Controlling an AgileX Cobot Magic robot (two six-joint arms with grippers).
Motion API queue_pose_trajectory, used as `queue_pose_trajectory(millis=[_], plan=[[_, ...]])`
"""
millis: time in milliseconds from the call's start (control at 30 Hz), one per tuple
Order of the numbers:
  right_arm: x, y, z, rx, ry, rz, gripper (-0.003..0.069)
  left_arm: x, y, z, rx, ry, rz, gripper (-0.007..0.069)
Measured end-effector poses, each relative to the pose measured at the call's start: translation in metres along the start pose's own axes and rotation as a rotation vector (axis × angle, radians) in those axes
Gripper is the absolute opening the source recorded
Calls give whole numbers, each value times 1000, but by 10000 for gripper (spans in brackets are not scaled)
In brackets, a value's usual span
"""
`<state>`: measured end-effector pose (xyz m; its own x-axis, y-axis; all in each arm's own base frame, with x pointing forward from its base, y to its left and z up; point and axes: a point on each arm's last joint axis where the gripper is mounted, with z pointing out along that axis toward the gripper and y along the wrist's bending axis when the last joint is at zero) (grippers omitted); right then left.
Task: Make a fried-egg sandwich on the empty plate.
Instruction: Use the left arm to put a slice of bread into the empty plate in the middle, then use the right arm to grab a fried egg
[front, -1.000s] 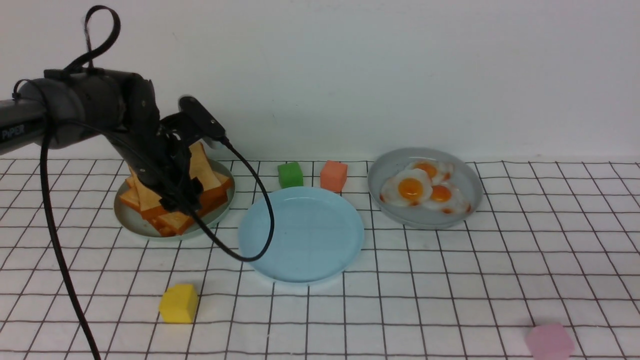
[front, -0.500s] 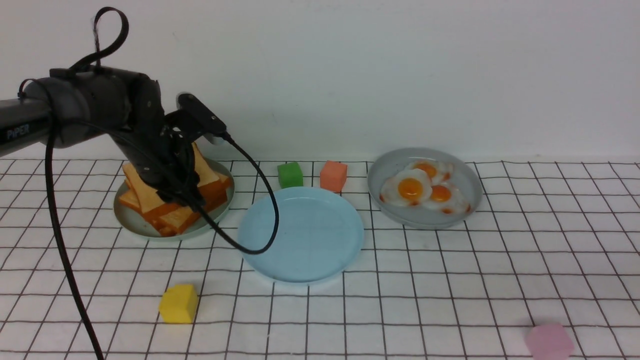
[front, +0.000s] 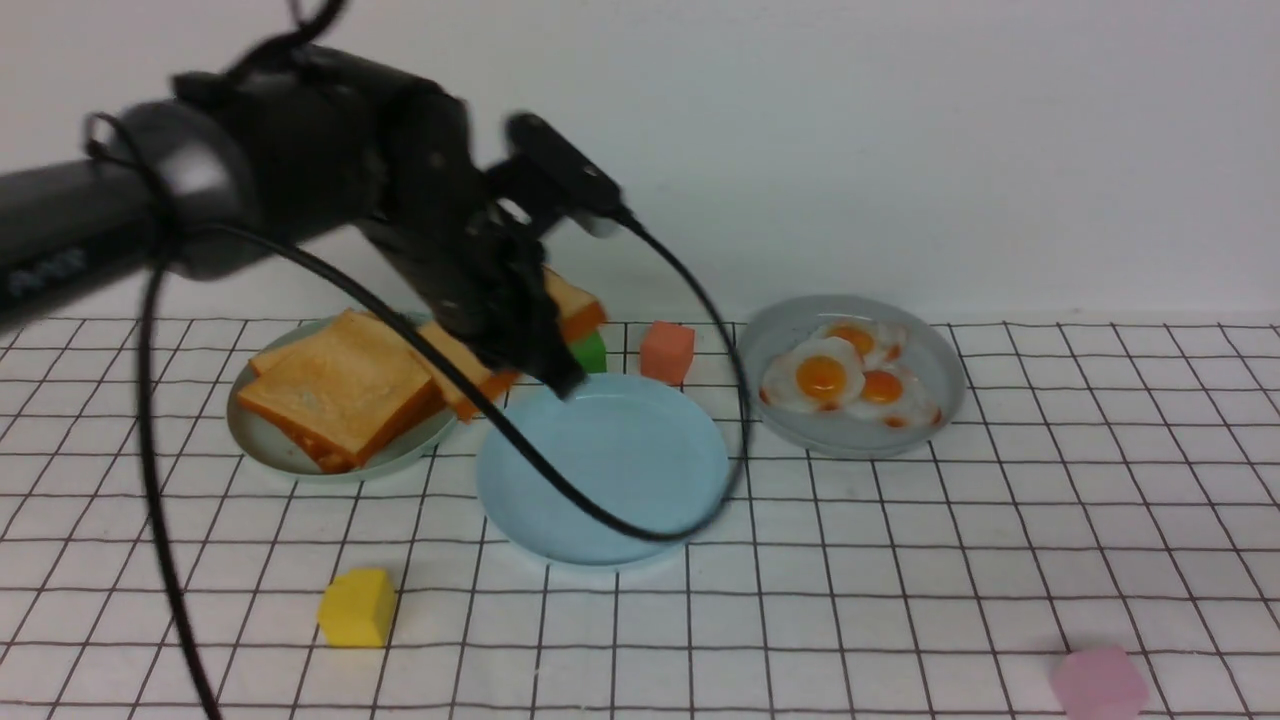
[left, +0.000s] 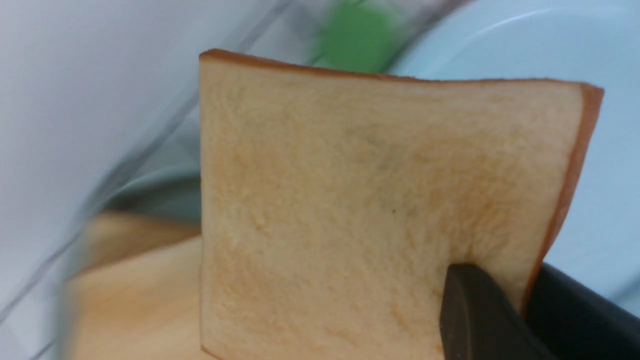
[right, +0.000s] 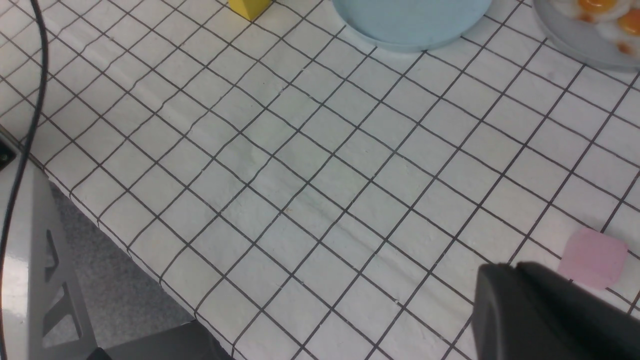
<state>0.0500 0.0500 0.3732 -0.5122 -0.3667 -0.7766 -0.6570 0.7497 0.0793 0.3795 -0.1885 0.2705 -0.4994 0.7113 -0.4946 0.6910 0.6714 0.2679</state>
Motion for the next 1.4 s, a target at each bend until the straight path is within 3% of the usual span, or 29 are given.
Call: queue_pose_trajectory(millis=[167, 433, 533, 567, 600, 667, 733, 833, 967, 1067, 1200, 1400], plan=[[0, 0, 0, 0, 0, 0, 57, -11, -46, 30, 58, 20, 59, 97], [1, 0, 0, 4, 11, -3, 62, 1, -58, 67, 69, 100, 105, 124], [1, 0, 0, 4, 11, -3, 64, 1, -58, 68, 74, 101, 100, 242], [1, 0, 0, 4, 11, -3, 64, 1, -58, 68, 75, 101, 99, 251], [1, 0, 0, 4, 10, -3, 66, 1, -59, 68, 76, 97, 95, 329], [1, 0, 0, 5, 6, -3, 67, 1, -59, 67, 80, 95, 90, 372], [-1, -1, 2, 7, 4, 20, 70, 1, -60, 63, 96, 101, 70, 468], [-7, -5, 9, 11, 7, 72, 71, -5, -61, 44, 108, 80, 38, 496], [-21, -16, 33, 20, 33, 128, 75, -22, -62, -12, 93, -32, -58, 412], [-39, -34, 72, 50, 71, 165, 81, -29, -60, -102, 90, -180, -199, 190], [-60, -60, 122, 101, 150, 179, 83, -10, -55, -183, 93, -279, -298, -13], [-93, -112, 186, 148, 243, 274, 88, 59, -66, -237, 114, -358, -330, -13]])
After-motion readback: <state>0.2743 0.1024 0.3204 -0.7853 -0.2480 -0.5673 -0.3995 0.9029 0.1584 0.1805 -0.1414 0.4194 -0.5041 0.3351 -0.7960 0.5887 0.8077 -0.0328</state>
